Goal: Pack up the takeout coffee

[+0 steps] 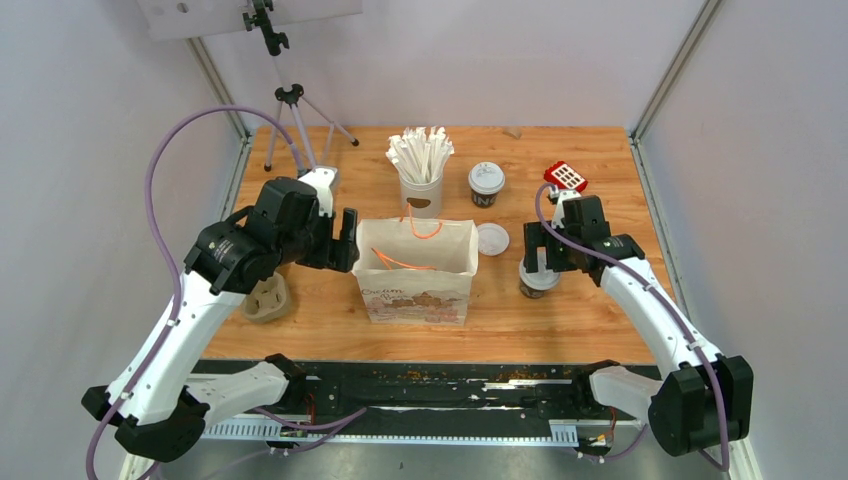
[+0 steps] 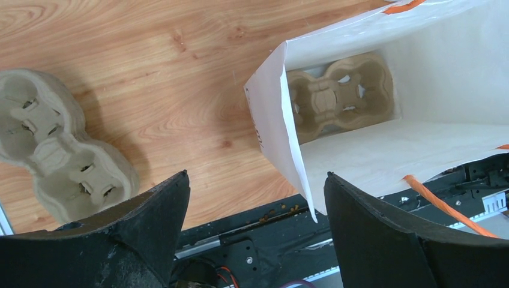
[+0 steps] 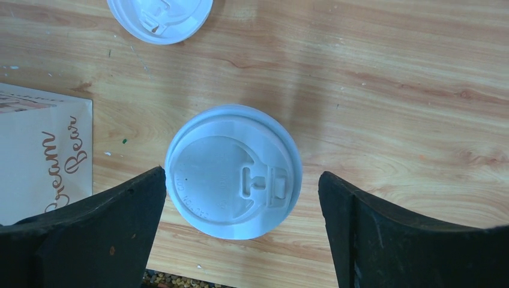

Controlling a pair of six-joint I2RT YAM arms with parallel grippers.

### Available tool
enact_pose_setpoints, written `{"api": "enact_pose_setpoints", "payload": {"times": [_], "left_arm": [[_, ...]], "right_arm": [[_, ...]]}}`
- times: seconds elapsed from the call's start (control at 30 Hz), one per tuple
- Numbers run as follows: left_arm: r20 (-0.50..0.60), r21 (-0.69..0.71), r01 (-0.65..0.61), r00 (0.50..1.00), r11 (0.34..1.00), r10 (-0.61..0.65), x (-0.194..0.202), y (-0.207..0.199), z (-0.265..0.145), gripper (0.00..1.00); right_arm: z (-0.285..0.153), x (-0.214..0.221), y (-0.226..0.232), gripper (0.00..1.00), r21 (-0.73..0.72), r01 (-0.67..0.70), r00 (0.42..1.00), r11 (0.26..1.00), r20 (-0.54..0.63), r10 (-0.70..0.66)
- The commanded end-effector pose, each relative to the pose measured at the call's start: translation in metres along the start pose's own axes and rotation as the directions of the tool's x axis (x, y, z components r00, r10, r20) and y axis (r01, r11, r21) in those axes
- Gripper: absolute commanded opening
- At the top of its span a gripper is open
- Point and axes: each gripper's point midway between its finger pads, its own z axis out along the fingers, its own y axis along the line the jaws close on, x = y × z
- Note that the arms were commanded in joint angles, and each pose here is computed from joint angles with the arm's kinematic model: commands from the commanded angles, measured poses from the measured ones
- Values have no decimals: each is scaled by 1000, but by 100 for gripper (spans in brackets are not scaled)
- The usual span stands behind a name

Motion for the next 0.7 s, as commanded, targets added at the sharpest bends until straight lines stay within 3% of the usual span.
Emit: {"api": "enact_pose_setpoints", "payload": {"times": [0.0,0.2,0.67], "left_arm": [[42,28,-7,999,1000,6,-11,-6,-1,89],[51,30,-6,999,1000,4,-16,-7,-2,90],[46,44,-2,999,999,0,-13,-9,-1,92]], "right_arm": [[-12,-21,3,97,-10,-4,998,1000,57,4],[-11,-16,5,91,-27,13,999,1000,47,-12],[-3,-5,12,91,-58,13,999,998,46,-10]]}}
